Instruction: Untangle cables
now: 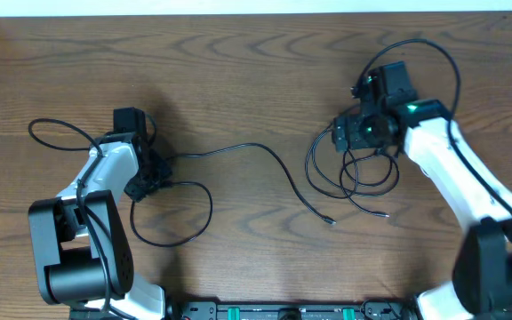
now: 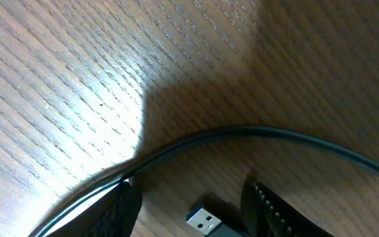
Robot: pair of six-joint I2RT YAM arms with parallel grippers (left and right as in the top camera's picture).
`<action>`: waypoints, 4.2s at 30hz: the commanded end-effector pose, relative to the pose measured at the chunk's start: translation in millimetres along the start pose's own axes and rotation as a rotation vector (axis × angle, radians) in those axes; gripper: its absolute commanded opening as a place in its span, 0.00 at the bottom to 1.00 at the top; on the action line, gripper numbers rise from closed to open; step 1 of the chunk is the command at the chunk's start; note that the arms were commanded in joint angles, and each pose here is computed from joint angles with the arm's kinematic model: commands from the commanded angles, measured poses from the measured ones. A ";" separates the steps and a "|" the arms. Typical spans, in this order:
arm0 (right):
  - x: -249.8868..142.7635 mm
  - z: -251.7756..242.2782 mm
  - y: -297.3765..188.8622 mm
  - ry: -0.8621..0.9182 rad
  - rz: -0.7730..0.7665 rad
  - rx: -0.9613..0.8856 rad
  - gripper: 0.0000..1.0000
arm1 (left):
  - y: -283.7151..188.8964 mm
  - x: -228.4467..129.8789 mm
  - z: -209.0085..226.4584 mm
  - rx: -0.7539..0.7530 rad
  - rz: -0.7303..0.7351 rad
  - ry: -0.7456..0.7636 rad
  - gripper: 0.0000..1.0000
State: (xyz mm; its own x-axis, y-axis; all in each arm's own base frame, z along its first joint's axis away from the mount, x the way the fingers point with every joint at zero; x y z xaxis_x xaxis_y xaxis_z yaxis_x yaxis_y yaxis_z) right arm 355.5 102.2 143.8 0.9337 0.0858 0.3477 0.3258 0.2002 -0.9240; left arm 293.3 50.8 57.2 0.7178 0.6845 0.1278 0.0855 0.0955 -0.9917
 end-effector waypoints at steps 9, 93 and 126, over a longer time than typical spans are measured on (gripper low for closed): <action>-18.5 -15.2 74.3 -0.042 0.170 -0.064 0.98 | 3.6 -0.7 2.0 0.010 0.010 -0.016 0.54; 28.1 8.3 57.6 0.611 -0.004 -0.399 0.99 | 3.5 -2.4 -2.9 -0.031 0.030 -0.016 0.54; 127.1 19.4 -12.9 0.152 -0.336 0.007 0.01 | 3.5 -2.4 -2.9 -0.031 0.030 -0.016 0.54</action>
State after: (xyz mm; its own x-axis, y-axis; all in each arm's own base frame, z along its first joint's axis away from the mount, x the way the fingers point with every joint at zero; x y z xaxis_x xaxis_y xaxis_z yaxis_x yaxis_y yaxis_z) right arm 455.3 152.3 125.8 0.8910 -0.2014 0.4068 0.4456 0.2172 -0.8685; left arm 295.7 46.2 57.1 0.7165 0.6890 0.1089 0.1016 0.0513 -0.9935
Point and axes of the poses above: each gripper's point midway between its finger pads, its own y axis out along the fingers, its own z axis along the line the jaws close on, x = y × z, the point moved 6 cm from there along -y, back along the fingers
